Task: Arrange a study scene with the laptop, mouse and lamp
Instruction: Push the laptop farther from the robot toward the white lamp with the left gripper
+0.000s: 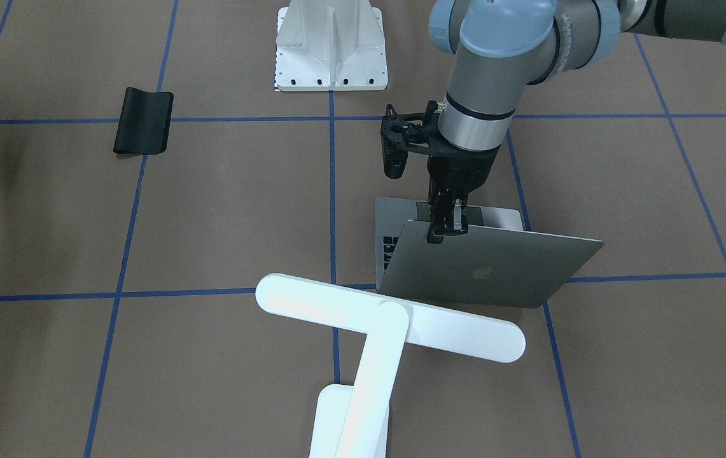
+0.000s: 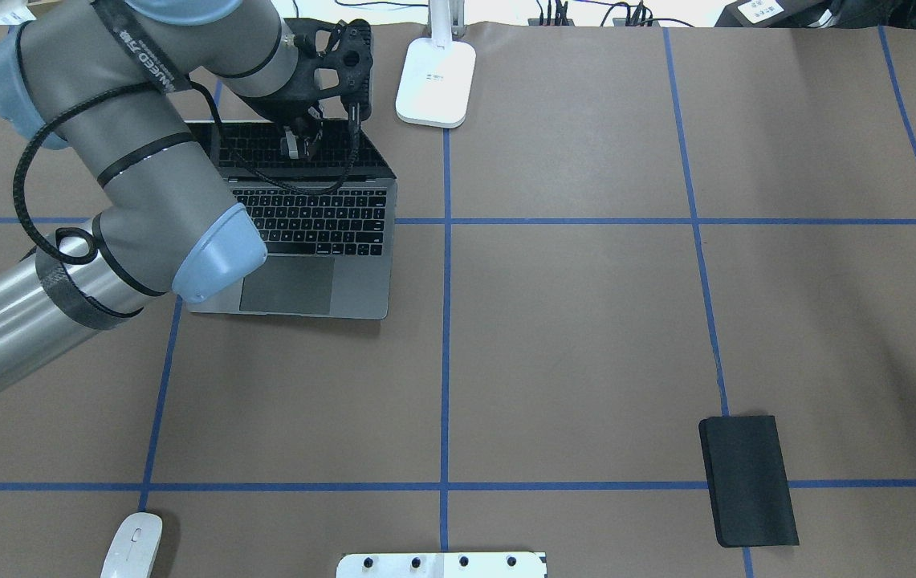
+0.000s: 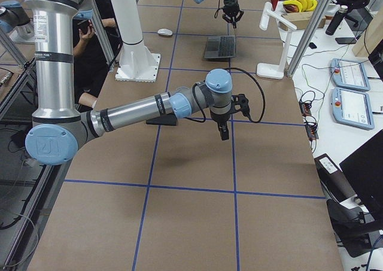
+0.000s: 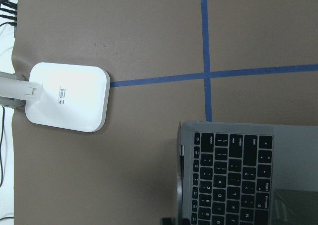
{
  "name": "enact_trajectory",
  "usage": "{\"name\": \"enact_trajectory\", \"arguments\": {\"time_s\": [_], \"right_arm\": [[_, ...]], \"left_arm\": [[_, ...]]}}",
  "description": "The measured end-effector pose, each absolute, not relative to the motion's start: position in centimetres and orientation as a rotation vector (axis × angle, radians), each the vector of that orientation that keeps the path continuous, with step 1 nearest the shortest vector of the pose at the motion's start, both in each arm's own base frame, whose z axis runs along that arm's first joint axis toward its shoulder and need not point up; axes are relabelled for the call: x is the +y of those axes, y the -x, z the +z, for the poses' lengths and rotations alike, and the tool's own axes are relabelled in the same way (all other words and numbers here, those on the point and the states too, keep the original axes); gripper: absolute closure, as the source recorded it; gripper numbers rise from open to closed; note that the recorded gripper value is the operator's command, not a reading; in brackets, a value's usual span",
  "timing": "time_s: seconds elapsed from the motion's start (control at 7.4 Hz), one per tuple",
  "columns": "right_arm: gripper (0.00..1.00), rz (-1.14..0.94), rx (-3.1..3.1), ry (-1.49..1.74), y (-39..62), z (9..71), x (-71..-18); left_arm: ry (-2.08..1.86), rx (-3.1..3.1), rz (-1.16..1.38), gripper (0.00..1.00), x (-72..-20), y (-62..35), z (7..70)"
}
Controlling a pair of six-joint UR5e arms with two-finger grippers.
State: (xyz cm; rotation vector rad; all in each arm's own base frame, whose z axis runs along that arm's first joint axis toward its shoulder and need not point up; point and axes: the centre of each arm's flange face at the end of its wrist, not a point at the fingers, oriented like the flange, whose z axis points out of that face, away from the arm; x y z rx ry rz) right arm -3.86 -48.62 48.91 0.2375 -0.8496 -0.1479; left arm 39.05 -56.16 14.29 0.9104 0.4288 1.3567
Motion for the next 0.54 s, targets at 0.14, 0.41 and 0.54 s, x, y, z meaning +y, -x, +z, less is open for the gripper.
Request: {"name": "enact_trajectory", "arguments": {"time_s": [0.14,0.41,0.54], "right_arm": [[0.01,-0.149,-0.850,-0.239,3.87,48.83,-48.68],[0.01,-0.150,-0.850,-0.243,3.91,48.65,-48.84],[0.01,-0.151,-0.851,-0.242,4.00,48.61,-48.88]], "left_arm": [[-0.912,0.428,1.356,0.42,-56.09,-38.90,14.27],[-0.917,0.430,1.354,0.27,-55.94,-38.73,14.05],[-0.932,0.433,1.353,0.17,-55.49,-38.15,13.40]]}}
